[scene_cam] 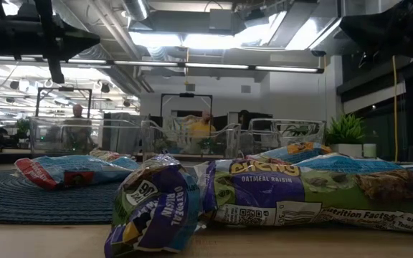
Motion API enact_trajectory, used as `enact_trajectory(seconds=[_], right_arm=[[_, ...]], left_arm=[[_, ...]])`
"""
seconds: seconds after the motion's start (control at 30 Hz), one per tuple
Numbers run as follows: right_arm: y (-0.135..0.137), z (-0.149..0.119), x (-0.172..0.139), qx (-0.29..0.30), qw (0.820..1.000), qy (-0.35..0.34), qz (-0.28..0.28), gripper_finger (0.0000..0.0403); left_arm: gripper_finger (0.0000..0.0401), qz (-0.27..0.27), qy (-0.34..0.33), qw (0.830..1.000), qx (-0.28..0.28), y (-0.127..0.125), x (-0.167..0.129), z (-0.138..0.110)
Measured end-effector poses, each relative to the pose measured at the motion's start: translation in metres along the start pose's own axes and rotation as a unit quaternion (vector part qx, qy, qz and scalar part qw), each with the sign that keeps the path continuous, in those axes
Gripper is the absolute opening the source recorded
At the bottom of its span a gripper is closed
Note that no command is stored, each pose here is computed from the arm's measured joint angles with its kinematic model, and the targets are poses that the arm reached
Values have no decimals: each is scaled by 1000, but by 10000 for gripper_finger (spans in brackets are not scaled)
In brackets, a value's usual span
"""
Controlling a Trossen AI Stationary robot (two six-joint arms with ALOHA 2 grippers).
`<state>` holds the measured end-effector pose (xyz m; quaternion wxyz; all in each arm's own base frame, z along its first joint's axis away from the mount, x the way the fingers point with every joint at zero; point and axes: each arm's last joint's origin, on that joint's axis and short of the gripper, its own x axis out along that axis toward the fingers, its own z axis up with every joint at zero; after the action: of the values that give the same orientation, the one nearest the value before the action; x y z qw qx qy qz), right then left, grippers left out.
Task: Pick and place Granola Bars by type
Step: Put the red chewy bar into the top left transparent bin
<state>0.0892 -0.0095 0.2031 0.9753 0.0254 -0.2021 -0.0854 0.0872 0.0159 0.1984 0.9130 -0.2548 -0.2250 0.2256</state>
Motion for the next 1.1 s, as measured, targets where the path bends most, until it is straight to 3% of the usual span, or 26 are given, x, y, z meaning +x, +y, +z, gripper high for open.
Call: enact_trajectory(seconds=[0.17,0.33,0.63,0.8,1.1], right_arm=[[1,10,2,6,1000,18,-1,50],[1,37,10,-2,993,110,-38,81],[1,89,54,-30,973,200,-112,165],[-1,100,90,-26,964,230,-133,216],[-5,87,156,-20,948,302,-102,279]], left_arm=[[15,-10,-7,1000,16,-6,1,11],[15,-10,-4,1000,28,-19,3,35],[15,7,136,988,77,-56,32,64],[15,14,225,968,112,-79,58,72],[17,-16,390,909,143,-94,79,58]])
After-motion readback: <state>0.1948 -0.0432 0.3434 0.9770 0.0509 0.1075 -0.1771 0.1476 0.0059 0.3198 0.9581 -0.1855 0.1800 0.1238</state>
